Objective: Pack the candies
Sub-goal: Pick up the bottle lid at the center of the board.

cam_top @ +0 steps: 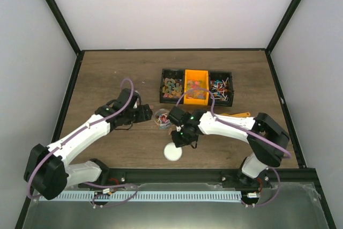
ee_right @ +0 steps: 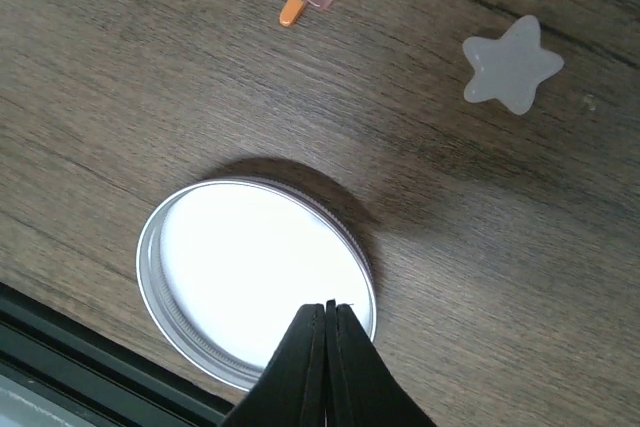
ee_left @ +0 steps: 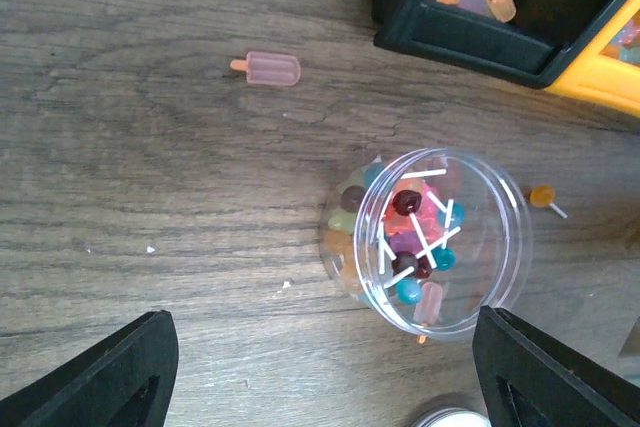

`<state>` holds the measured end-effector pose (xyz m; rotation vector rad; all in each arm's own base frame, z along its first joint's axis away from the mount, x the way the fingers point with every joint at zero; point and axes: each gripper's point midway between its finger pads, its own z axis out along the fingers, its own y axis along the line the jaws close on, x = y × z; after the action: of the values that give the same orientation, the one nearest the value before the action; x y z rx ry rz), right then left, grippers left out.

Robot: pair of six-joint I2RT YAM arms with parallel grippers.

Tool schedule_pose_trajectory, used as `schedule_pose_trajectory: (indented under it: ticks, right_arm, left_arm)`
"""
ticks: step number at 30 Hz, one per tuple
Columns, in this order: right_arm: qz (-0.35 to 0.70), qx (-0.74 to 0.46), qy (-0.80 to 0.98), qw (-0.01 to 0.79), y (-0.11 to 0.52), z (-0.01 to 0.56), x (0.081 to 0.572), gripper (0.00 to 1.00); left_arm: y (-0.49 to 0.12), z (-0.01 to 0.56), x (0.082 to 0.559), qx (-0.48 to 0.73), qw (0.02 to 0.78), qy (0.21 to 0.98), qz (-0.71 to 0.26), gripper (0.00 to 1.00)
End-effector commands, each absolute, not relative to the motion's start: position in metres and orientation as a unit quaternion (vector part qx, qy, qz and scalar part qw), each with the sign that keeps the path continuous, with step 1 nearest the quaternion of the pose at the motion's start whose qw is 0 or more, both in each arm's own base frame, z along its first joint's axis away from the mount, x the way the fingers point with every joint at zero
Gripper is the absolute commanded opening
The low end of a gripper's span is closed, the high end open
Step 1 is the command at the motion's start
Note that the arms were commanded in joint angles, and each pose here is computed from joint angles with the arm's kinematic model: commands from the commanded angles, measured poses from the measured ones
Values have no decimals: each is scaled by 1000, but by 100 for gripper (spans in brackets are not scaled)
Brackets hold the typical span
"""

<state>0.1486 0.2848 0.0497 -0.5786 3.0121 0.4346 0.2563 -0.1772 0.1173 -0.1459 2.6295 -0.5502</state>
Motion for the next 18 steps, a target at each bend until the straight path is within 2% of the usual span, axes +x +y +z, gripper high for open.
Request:
schedule_pose_trajectory:
  ticks: [1, 3, 4, 13, 18]
  right_arm:
    - [149, -189, 970, 37, 291, 64, 153, 7]
    - [144, -196, 969, 32, 291, 59, 153, 28]
    - [143, -199, 969, 29, 292, 58, 153, 30]
    - [118, -209, 971, 8, 291, 35, 151, 27]
    - [108, -211, 972, 5, 289, 29, 152, 15]
  left_arm:
    - [-179, 132, 266, -48, 240, 948, -202, 83]
    - [-180, 132, 266, -48, 239, 948, -204, 84]
    - [-180, 132, 266, -47, 238, 948, -205, 84]
    - [-179, 127, 265, -47, 234, 950, -202, 84]
    - [-178, 127, 266, -48, 234, 949, -203, 84]
